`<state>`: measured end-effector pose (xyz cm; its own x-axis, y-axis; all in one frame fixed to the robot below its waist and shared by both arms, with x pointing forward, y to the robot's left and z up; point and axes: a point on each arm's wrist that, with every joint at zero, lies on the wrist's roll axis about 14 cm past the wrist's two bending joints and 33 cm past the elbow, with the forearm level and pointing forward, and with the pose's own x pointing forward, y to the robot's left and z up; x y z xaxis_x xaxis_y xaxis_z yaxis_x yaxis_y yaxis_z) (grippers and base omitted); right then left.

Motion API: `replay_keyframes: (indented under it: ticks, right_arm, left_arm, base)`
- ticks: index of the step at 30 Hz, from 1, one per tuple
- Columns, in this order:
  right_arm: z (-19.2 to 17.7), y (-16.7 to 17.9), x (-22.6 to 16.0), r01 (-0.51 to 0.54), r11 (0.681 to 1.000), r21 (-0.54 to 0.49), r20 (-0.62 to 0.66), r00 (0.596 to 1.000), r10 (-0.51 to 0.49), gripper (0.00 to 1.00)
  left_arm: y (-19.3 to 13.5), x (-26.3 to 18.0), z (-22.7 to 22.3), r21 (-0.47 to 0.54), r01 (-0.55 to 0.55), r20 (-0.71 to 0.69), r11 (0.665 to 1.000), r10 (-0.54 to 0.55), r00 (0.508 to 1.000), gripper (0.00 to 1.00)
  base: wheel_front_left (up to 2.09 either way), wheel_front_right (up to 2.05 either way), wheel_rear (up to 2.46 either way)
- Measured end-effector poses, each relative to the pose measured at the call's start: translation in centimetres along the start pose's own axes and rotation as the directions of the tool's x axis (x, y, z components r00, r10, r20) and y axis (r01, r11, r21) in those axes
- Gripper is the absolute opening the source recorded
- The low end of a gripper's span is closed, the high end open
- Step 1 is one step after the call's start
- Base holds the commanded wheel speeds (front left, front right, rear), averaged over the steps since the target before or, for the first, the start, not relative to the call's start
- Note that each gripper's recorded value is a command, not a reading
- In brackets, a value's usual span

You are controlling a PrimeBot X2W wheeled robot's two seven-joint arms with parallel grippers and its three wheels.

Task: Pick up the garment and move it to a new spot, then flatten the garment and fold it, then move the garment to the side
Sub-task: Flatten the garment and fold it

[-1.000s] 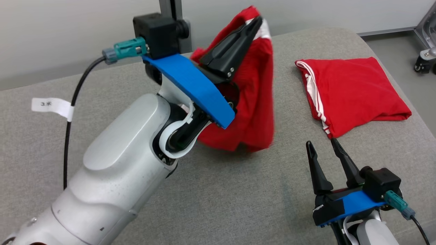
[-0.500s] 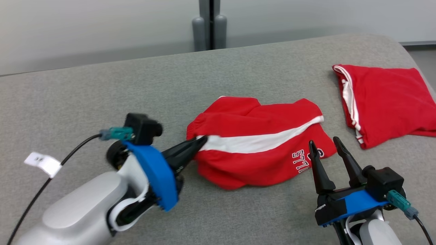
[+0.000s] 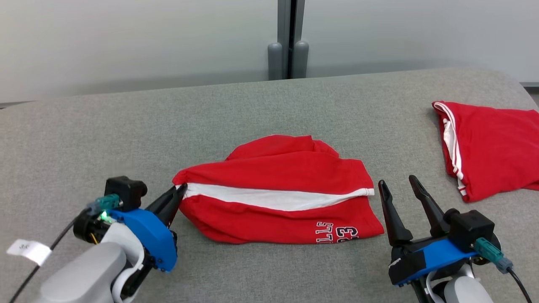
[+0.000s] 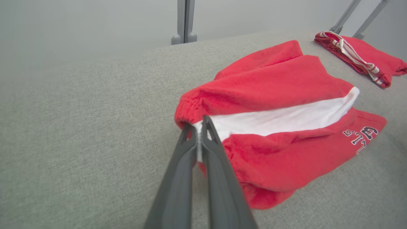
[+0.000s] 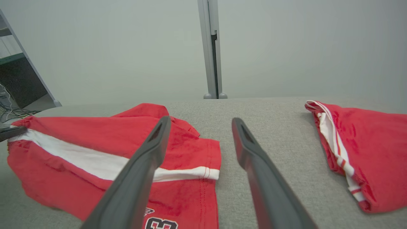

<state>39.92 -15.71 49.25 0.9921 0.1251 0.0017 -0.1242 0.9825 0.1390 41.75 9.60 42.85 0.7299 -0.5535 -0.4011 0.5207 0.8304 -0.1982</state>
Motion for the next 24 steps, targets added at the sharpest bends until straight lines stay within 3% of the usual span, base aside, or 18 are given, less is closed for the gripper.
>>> replay_keyframes:
  ticks: [1,2,3,14,24]
  right_arm:
    - [0.0,0.0,-0.1,-0.001,1.000,0.000,-0.001,1.000,0.001,1.00]
    - [0.1,0.1,-0.2,-0.001,1.000,0.000,-0.001,1.000,0.001,1.00]
    - [0.2,0.1,-0.3,-0.001,1.000,0.000,0.001,1.000,0.001,1.00]
    - [0.6,-0.3,-1.1,0.014,1.000,-0.004,0.005,1.000,-0.014,1.00]
    - [1.0,-0.6,-1.1,0.025,1.000,-0.005,0.015,1.000,-0.025,1.00]
  left_arm:
    - [0.1,-0.1,-0.2,-0.010,-0.014,0.007,1.000,0.014,1.000,0.22]
    - [0.1,-0.3,-0.4,-0.023,-0.027,0.016,0.999,0.027,1.000,0.58]
    - [0.1,-0.4,-0.7,-0.029,-0.042,0.021,0.999,0.042,0.999,1.00]
    - [1.5,-2.5,-1.1,-0.170,-0.189,0.118,0.967,0.210,0.970,1.00]
    - [3.0,-6.6,3.1,-0.237,-0.299,0.355,0.925,0.369,0.859,1.00]
  base:
    - [0.00,0.00,0.00]
    - [0.00,0.00,0.00]
    - [0.00,0.00,0.00]
    - [0.00,0.00,0.00]
    - [0.00,0.00,0.00]
